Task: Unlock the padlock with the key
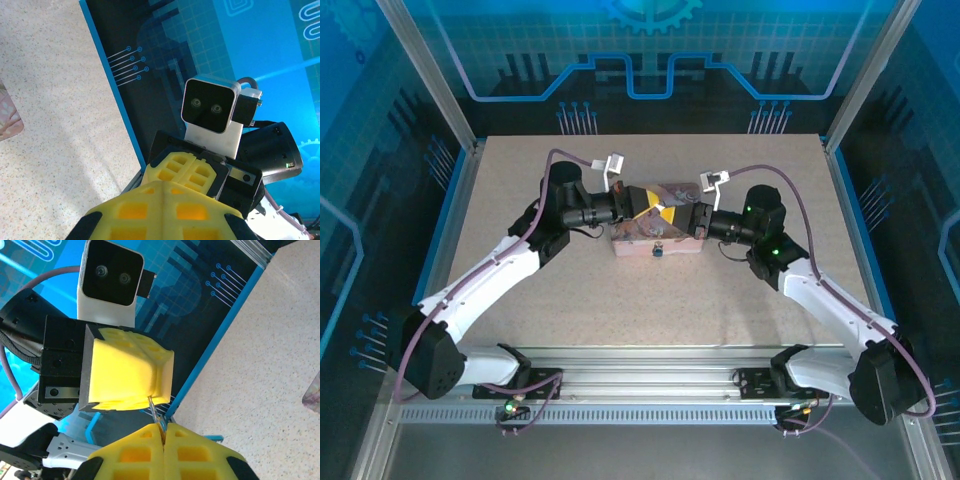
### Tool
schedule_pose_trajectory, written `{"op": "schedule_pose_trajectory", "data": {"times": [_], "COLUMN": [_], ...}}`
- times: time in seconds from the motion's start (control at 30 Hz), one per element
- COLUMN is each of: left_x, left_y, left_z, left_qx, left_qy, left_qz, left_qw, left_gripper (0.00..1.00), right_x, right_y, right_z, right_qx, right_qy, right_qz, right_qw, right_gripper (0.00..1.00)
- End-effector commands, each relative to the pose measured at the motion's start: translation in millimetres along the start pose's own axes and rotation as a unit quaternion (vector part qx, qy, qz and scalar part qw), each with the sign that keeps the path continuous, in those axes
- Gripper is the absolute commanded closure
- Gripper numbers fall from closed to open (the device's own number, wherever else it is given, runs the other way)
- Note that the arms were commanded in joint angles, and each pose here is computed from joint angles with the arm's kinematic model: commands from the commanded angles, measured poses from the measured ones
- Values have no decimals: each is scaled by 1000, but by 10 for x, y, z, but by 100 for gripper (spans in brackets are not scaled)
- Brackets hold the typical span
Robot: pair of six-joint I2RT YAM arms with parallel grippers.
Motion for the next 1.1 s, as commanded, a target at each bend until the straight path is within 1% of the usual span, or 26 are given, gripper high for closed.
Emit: {"op": "schedule_pose_trajectory", "data": {"times": [0.0,0.2,0.23,0.27,0.33,0.37,0.43,0.5,0.53,0.57,0.6,0.63,0.73,0.83,0.93,1.07], "left_x": [29,37,27,25,23,25,36,51,60,77,91,103,166,246,366,536], "left_y": [-61,-51,-40,-33,-6,7,47,93,122,169,206,255,416,615,841,1107], "left_z": [-60,-69,-73,-82,-102,-118,-146,-176,-194,-206,-221,-238,-254,-236,-174,-19], "left_qx": [12,9,7,3,-4,-9,-16,-24,-30,-38,-46,-54,-77,-106,-138,-160], "left_qy": [-7,-5,-7,-11,-16,-20,-25,-30,-35,-37,-40,-43,-41,-43,-50,-57], "left_qz": [11,12,10,9,10,10,10,13,15,18,20,21,25,33,55,109], "left_qw": [1000,1000,1000,1000,1000,1000,1000,999,999,998,998,997,996,993,988,979], "left_gripper": [100,100,94,79,65,55,43,35,29,22,8,1,1,1,1,1], "right_x": [-80,-60,-56,-49,-40,-43,-4,5,3,-1,8,11,60,10,-3,-85], "right_y": [121,123,118,108,92,87,34,-1,-21,-40,-68,-109,-248,-342,-523,-780], "right_z": [19,-10,-17,-28,-63,-89,-142,-211,-256,-298,-334,-378,-490,-571,-633,-652], "right_qx": [-19,-11,-7,-4,5,9,28,47,57,68,82,103,164,225,296,372], "right_qy": [-8,-5,-3,-2,-1,-4,4,5,4,3,6,8,23,32,49,64], "right_qz": [-29,-37,-38,-38,-38,-40,-33,-33,-34,-36,-35,-36,-40,-56,-66,-84], "right_qw": [999,999,999,999,999,999,999,998,998,997,996,994,985,972,952,922], "right_gripper": [100,100,100,100,100,100,100,100,100,100,100,100,100,100,100,100]}}
Point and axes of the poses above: each hand's point on the last joint's axis, 136 mm out from that joint toward the fingers, its own z axis out along the fingers, its own y axis along the line the jaws close on, x = y × z, the point moved 6 cm from there along -z, back along the fingers, and after that the axes turned 13 degrees about -z, right-handed, at the moved point
